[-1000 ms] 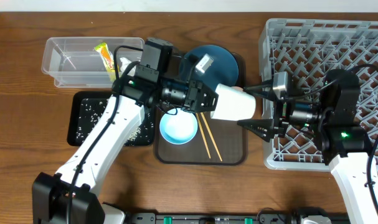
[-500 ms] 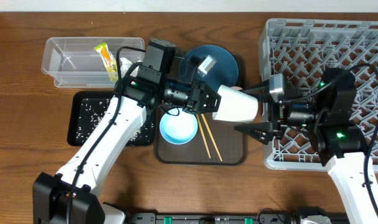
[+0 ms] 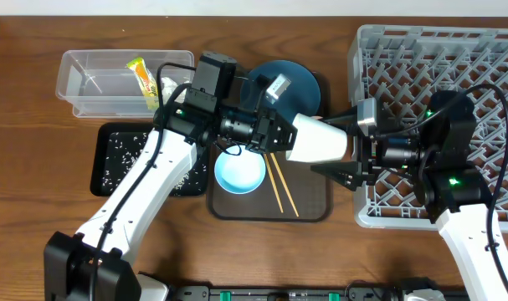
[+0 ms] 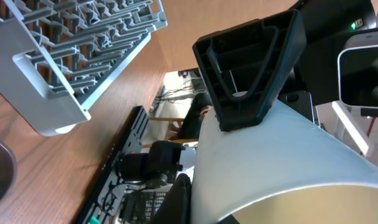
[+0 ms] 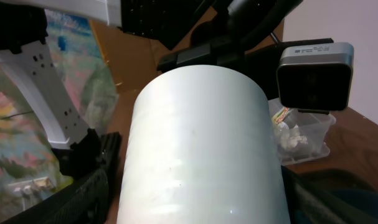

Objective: Sort waste into correct bins and load items into the dishwasher rack
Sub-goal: 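Grasp the white cup with the right gripper from the left gripper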

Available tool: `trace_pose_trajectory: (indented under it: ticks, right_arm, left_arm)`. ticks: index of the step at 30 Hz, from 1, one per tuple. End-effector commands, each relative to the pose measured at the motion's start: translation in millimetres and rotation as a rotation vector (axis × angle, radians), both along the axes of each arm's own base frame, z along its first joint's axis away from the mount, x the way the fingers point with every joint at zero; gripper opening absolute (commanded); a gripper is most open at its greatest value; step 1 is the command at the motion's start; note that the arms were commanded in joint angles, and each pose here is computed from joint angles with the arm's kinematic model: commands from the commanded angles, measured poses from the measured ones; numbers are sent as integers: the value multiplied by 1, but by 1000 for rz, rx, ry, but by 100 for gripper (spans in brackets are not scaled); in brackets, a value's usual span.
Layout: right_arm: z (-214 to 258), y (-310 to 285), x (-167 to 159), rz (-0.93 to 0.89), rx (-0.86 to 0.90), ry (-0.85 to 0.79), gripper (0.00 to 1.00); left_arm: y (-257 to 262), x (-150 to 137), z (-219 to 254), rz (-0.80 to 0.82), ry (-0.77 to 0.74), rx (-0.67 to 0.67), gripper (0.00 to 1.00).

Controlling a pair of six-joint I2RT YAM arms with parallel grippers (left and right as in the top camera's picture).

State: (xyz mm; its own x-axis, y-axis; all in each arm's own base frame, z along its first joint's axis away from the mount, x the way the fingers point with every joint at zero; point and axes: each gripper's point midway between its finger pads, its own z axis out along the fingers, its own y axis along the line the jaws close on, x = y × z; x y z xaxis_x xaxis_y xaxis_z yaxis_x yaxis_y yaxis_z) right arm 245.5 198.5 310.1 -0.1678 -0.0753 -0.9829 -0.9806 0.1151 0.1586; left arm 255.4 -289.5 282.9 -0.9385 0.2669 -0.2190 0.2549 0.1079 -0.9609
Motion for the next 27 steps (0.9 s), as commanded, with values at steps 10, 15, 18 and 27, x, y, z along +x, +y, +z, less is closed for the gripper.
trace_pose_trajectory:
  ticks: [10, 15, 18, 27]
  right_arm:
    - [7, 9, -7, 39, 5, -23, 77]
    - [7, 9, -7, 39, 5, -24, 76]
    - [7, 9, -7, 39, 5, -24, 73]
    - [7, 9, -6, 38, 5, -23, 68]
  left_arm:
    - [-7, -4, 3, -27, 0, -15, 6]
    - [-7, -4, 3, -28, 0, -15, 7]
    - [-7, -4, 3, -28, 0, -15, 6]
    - [-7, -4, 3, -28, -5, -17, 6]
